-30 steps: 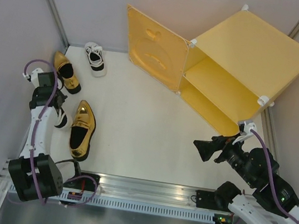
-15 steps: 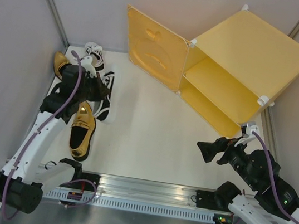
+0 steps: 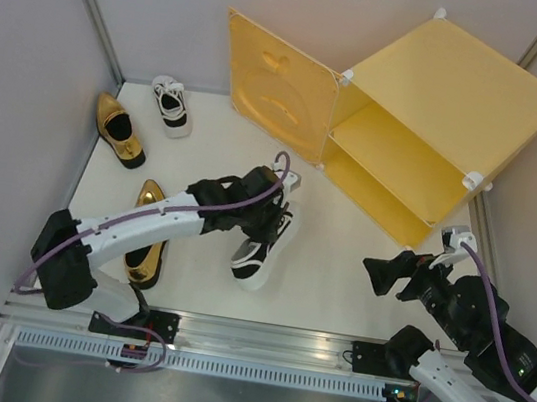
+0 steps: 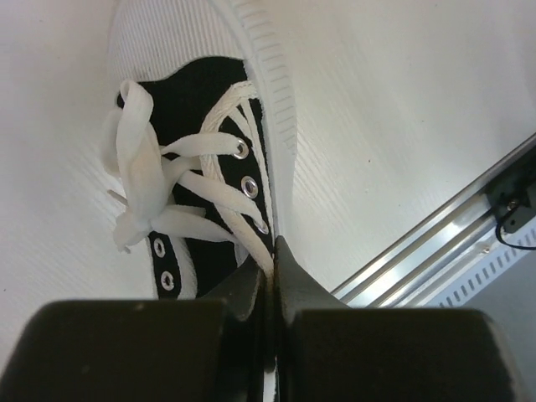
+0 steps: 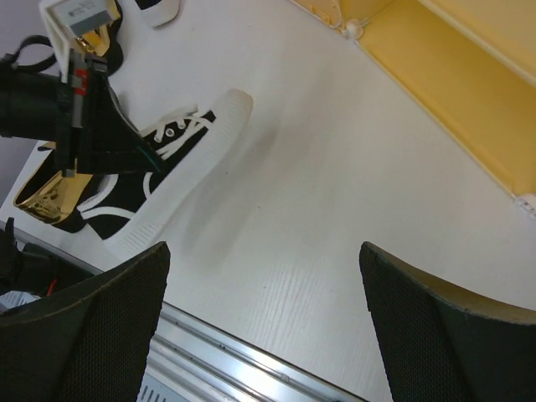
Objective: Place and organize the shoes in the shoe cabinet
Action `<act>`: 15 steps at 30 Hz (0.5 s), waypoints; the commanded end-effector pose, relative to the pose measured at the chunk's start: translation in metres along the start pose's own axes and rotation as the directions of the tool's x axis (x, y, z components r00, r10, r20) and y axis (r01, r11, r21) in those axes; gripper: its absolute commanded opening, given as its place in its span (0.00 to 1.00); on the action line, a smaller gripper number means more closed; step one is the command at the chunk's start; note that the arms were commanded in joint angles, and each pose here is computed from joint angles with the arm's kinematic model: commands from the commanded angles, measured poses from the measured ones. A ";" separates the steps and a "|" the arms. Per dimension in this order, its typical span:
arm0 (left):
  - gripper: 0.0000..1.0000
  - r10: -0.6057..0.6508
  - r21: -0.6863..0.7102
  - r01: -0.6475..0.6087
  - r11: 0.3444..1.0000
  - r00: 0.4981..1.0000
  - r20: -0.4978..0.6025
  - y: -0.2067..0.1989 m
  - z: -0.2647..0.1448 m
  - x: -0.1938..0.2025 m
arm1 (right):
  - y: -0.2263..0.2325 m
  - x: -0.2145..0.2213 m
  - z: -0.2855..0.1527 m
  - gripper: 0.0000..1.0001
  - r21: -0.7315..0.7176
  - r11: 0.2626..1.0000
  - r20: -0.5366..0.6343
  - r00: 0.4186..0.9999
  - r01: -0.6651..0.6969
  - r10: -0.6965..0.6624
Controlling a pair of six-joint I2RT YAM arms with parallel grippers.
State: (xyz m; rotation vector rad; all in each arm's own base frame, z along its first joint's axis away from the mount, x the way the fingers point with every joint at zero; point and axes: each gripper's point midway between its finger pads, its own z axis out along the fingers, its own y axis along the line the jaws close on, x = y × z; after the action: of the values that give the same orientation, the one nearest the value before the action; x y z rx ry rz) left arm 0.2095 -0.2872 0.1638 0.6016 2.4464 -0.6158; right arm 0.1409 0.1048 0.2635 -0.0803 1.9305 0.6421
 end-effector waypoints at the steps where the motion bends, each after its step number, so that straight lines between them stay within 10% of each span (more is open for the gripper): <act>1: 0.02 0.044 -0.061 -0.038 0.997 0.994 0.095 -0.014 0.013 -0.036 | -0.003 -0.006 -0.010 0.98 0.011 1.000 0.029 0.999 -0.028 0.028; 15: 0.08 0.249 -0.068 -0.263 0.962 0.954 -0.166 -0.084 0.123 0.043 | -0.016 0.005 -0.012 0.98 0.060 0.998 -0.001 1.000 -0.018 0.018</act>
State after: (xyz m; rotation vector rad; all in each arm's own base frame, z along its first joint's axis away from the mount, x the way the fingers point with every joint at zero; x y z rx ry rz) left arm 0.1838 -0.3872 0.0572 0.9383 2.5242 -0.3207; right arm 0.1357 0.0937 0.2544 -0.0505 1.9580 0.6083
